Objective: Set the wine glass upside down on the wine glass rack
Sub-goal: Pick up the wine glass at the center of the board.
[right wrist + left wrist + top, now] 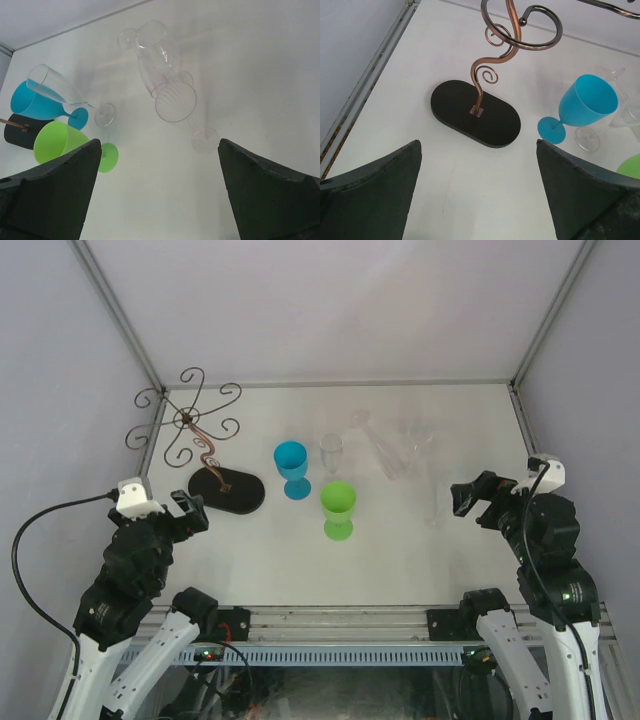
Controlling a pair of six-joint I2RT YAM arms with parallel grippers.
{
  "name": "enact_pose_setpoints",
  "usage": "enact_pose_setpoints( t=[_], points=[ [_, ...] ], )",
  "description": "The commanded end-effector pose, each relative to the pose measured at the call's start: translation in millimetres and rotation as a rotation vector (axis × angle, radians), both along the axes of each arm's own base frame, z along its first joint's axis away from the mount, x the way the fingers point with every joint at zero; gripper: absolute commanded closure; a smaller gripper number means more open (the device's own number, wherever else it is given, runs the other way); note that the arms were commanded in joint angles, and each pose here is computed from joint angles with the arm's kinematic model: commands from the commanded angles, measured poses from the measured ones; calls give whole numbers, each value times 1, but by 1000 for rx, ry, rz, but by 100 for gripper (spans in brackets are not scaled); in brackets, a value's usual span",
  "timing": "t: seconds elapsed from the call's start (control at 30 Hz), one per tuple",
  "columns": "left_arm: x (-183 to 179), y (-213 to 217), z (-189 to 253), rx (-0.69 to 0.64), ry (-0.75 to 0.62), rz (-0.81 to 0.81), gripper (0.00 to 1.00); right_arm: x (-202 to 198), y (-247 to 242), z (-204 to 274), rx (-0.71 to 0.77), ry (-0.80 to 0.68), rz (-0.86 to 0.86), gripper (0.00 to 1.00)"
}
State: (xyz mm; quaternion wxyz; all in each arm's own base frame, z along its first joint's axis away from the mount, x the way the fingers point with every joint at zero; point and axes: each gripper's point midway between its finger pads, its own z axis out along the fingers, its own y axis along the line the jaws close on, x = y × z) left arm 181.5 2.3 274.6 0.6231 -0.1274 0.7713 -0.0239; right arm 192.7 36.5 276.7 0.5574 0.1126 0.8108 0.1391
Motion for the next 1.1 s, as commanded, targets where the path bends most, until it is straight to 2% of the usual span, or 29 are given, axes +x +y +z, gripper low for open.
enact_pose_setpoints(
  t=[0.0,0.37,0.57,0.87,1.07],
  points=[
    [-3,6,16,-2,-38,20,0,6,-2,12,-1,-53,-9,0],
    [-2,6,13,2,-28,23,0,7,25,4,0,10,154,0],
    [-2,8,10,11,-14,38,0,20,64,-2,-19,78,259,0],
    [-4,13,8,7,-23,60,0,19,177,-22,-203,104,482,0],
    [-4,14,6,9,-20,68,0,27,238,-31,-214,93,584,0]
  ],
)
